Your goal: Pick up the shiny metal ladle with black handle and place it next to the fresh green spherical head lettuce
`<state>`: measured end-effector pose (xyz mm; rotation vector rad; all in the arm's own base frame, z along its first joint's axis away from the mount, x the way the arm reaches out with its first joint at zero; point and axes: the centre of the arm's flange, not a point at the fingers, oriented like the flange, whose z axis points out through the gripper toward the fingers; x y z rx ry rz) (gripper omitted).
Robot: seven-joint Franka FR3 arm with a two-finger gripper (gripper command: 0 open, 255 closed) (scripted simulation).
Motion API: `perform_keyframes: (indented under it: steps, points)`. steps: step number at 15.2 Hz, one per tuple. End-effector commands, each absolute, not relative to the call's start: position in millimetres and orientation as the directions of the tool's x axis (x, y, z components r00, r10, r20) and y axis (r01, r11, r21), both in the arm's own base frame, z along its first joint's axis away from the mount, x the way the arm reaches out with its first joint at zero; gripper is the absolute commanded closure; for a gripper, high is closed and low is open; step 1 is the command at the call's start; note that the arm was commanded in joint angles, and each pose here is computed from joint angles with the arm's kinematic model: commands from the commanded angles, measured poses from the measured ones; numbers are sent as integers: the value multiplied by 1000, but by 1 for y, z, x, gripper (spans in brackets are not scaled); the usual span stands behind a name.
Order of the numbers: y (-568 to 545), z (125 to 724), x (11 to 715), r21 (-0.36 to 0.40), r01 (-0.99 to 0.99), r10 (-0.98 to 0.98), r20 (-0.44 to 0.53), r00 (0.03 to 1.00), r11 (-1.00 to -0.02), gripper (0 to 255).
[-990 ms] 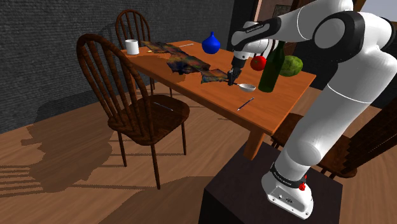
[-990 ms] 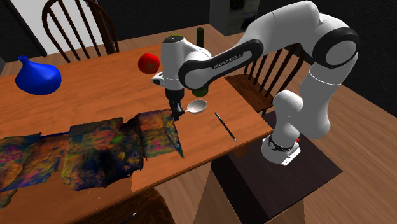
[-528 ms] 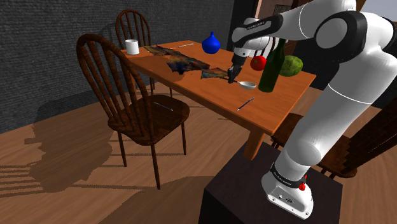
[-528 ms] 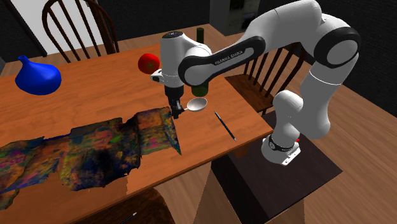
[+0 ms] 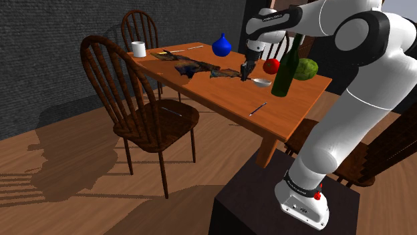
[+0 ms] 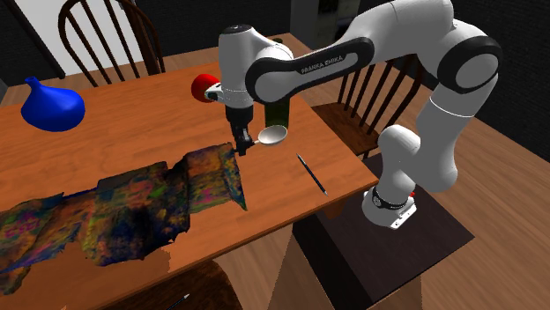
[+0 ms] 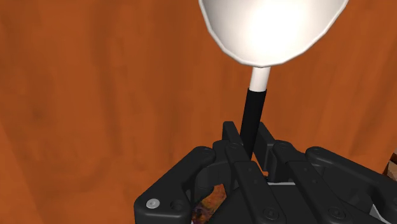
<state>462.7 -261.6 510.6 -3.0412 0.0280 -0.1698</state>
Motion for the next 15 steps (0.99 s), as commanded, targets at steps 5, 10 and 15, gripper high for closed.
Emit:
perform_keyframes:
  steps: [5,10,15]
  points:
    - [-260,543,462,-96,-13,-24,110,994,-995,255]
    - [-260,569,462,-96,-13,-24,110,994,-995,255]
    - [-260,596,462,-96,-13,-24,110,994,-995,255]
